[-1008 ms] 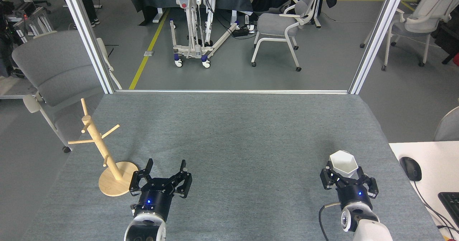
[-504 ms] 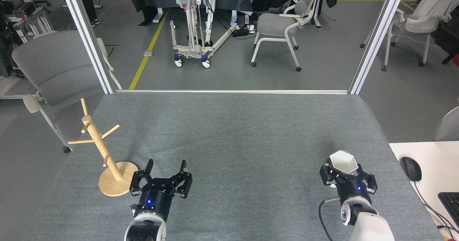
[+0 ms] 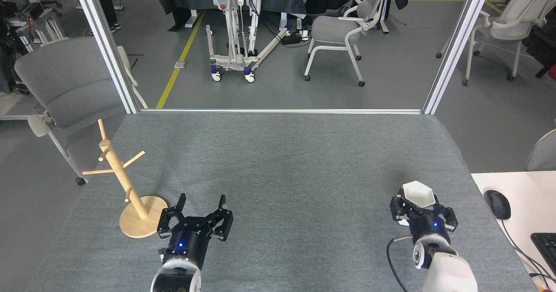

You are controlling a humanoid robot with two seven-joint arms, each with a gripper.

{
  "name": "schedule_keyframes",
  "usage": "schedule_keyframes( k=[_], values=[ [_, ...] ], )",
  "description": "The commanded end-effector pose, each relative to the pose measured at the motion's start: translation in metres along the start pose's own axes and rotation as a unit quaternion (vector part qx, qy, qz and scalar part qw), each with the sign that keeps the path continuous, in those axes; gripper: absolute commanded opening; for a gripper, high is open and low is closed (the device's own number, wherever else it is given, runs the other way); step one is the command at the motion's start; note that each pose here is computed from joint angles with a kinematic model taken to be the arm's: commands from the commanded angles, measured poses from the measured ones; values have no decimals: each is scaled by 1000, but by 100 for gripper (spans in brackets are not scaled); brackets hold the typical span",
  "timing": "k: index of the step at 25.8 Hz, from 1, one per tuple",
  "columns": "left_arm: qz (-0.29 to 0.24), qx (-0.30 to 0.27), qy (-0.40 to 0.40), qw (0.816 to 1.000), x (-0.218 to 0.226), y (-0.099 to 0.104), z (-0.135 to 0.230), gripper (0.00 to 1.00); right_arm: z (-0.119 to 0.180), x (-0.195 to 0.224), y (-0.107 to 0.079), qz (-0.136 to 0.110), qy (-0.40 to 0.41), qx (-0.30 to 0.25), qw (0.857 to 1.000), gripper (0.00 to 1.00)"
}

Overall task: Hang cup on storage rack
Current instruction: 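Lift the cup and carry it toward the left gripper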

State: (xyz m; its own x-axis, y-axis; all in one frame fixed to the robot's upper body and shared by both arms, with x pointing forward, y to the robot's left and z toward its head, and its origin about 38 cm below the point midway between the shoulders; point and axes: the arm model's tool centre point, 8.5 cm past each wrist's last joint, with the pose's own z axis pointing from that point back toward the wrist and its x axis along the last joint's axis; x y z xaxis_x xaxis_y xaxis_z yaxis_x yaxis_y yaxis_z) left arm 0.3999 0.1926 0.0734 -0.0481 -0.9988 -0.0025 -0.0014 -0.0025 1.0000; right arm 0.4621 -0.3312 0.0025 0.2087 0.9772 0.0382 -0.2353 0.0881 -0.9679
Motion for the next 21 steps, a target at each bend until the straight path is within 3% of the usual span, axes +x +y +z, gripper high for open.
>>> schedule_keyframes(
  k=[1, 5, 10, 13, 17, 21],
  values=[
    [0, 0, 0, 1000, 0, -1, 0, 99, -1, -1, -2, 0, 5, -10, 1000, 74],
    [0, 4, -3, 1000, 1, 0, 1, 99, -1, 1, -2, 2, 3, -15, 1000, 39],
    [0, 3, -4, 1000, 1, -1, 1, 99, 2, 4, 2, 4, -5, -12, 1000, 37],
    [0, 8, -7, 1000, 2, 2, 1, 99, 0, 6, -8, 7, -8, -23, 1000, 36],
    [-4, 13, -12, 1000, 1, 5, 0, 99, 1, 13, -48, 9, -13, -81, 997, 35],
    [-7, 16, -20, 1000, 1, 7, 2, 99, 14, 14, -86, 24, -18, -135, 990, 27]
  ],
)
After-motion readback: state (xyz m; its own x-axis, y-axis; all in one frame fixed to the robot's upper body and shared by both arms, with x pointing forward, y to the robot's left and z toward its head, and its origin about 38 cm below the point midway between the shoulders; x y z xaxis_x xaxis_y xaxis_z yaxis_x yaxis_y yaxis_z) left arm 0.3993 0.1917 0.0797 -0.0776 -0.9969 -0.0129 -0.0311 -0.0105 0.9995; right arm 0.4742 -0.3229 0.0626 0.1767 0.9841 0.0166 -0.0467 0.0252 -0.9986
